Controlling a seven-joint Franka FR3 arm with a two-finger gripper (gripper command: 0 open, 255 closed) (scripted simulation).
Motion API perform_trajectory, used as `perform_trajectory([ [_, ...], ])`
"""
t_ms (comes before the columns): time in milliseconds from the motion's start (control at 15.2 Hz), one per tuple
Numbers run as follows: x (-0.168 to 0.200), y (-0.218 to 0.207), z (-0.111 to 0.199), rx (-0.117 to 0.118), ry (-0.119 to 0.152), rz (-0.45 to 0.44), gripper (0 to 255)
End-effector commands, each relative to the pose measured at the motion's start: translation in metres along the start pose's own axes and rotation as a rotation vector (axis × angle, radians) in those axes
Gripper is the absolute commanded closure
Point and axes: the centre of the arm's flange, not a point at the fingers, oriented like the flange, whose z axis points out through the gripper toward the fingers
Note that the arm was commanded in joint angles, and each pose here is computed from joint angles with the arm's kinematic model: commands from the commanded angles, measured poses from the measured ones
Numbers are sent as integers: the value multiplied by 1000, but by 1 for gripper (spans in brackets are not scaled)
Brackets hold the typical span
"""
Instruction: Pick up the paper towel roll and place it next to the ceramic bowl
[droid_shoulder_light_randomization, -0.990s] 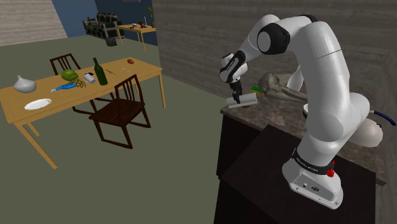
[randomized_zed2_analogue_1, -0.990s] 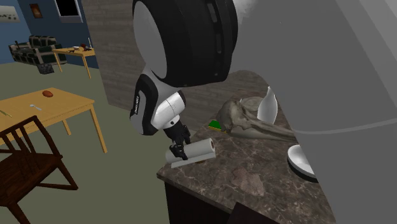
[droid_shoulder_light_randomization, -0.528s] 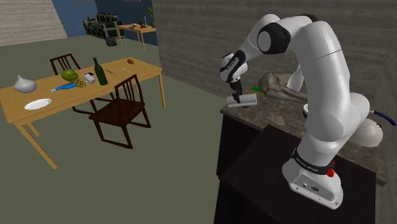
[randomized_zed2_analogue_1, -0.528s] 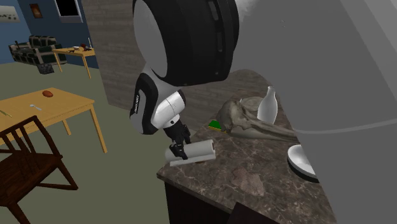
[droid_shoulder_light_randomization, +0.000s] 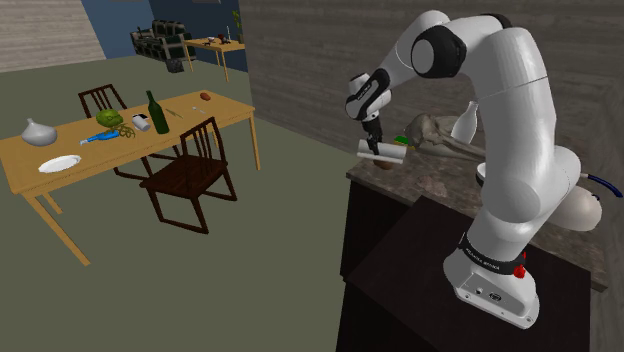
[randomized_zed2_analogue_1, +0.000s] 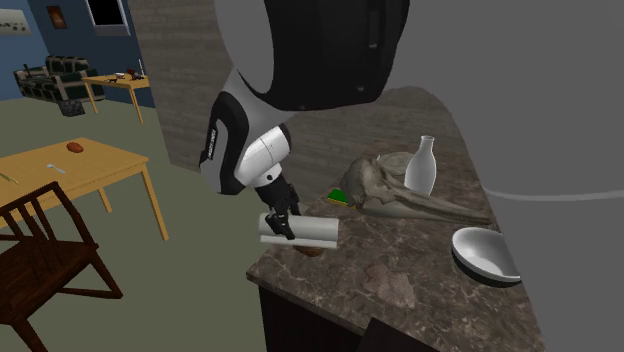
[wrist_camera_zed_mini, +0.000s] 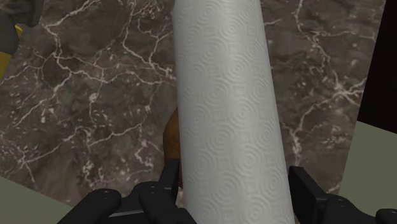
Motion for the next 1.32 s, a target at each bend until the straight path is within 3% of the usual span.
perform_trajectory([
  [0,-4,2,-11,0,0,0,255],
  [1254,-41,14,-103,0,0,0,255],
])
